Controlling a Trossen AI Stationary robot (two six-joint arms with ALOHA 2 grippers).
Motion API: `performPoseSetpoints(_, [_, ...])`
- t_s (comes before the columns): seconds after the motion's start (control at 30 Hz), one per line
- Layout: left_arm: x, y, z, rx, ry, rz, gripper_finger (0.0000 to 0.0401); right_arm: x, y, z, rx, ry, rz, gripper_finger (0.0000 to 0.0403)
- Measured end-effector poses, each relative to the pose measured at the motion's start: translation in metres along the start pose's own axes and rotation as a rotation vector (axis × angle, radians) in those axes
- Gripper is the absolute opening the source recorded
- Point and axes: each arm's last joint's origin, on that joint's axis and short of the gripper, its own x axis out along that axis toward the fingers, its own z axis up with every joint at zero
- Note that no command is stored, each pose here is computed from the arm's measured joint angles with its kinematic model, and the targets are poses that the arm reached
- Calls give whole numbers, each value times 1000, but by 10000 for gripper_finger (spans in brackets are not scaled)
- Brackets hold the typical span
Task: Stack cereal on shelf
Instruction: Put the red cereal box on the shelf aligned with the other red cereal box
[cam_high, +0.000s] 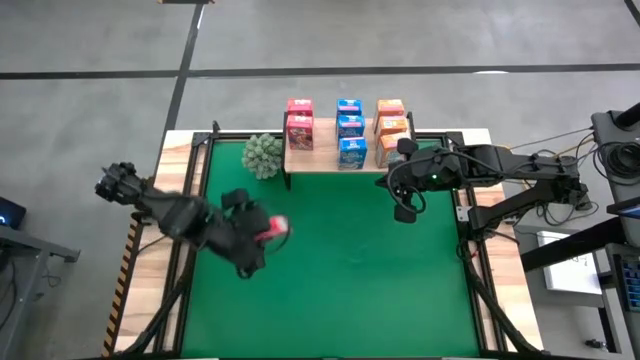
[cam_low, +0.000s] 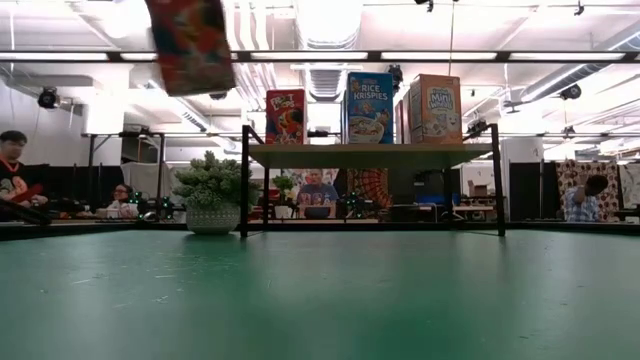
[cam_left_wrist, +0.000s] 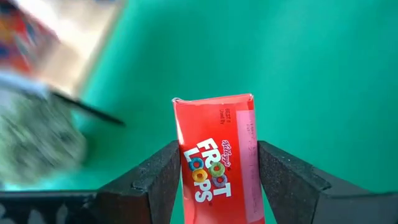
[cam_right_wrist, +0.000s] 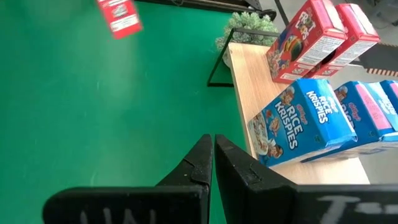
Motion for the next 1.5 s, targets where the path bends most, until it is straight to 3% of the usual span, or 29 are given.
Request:
performPoseSetpoints(0.2, [1,39,42,216,-74,31,189,0,0,-2,6,15,2,9])
performPoseSetpoints(0.5, [29,103,82,438,-145,-52,189,0,0,-2,7,24,2,9])
performPoseSetpoints(0.9, [70,159,98,447,-85,-40,189,0,0,-2,23,25,2,9])
performPoseSetpoints(1.27, [90,183,103,398,2,-3,189,0,0,-3,36,25,2,9])
performPoseSetpoints(1.5, [91,185,107,373,28,-4,189,0,0,-3,35,26,2,9])
